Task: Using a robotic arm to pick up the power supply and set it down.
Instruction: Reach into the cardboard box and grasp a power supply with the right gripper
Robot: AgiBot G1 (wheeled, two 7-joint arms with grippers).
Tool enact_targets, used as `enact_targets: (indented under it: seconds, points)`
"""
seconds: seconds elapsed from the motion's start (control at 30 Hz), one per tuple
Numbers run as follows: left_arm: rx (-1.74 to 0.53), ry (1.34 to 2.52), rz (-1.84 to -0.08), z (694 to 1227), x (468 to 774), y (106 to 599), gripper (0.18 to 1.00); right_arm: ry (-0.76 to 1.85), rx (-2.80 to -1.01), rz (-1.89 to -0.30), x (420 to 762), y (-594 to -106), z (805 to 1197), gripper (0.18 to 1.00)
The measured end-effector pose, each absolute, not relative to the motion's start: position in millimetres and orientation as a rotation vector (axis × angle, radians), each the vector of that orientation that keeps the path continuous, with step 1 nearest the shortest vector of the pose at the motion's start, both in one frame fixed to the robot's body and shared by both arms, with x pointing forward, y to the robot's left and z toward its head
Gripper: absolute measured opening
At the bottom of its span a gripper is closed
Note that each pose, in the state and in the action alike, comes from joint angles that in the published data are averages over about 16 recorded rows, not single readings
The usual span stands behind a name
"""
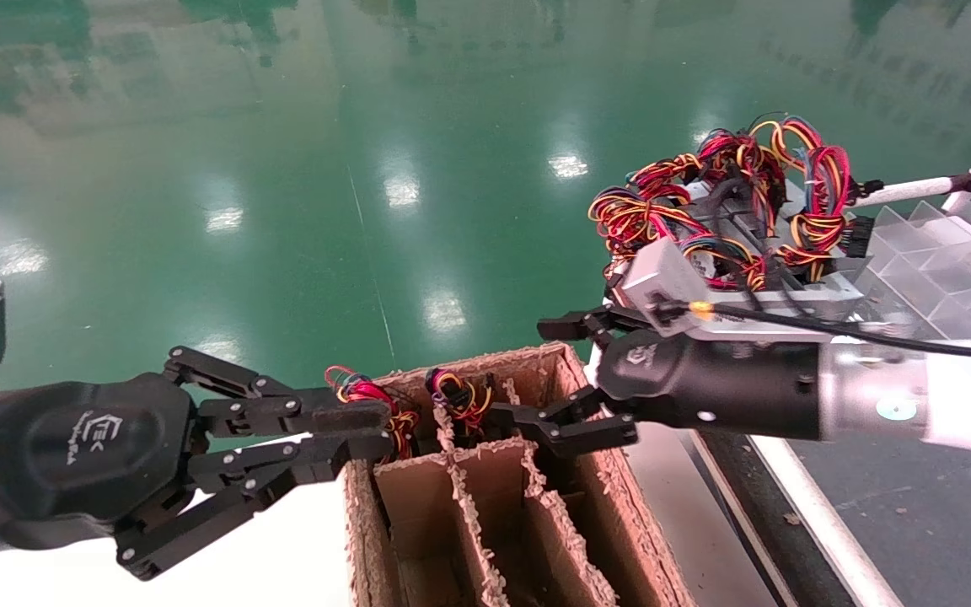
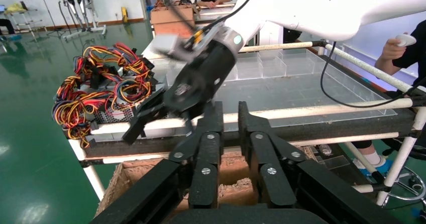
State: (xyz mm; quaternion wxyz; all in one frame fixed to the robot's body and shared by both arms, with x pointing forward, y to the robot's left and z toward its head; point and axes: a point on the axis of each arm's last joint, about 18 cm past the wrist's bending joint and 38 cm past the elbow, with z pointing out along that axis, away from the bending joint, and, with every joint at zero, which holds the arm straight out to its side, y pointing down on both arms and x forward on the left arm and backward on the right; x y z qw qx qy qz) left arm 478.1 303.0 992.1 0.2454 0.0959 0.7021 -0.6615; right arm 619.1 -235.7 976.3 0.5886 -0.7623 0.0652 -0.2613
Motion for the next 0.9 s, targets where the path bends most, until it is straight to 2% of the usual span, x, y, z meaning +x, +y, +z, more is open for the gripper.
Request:
enact_targets:
  seconds: [0.17,0.37,0.9]
  points:
    - [0.262,1.916,-1.805,992,478,303,0.276,0.213,-1.807,-0.57,642,-215,967,1.001]
    - [0.262,1.916,-1.805,992,478,303,0.369,0.221,-1.833,-0.557,660,-191,961,1.001]
    - [0.262,1.916,-1.805,992,478,303,0.739,0.145,-1.864,-0.564,673,-154,938,0.991]
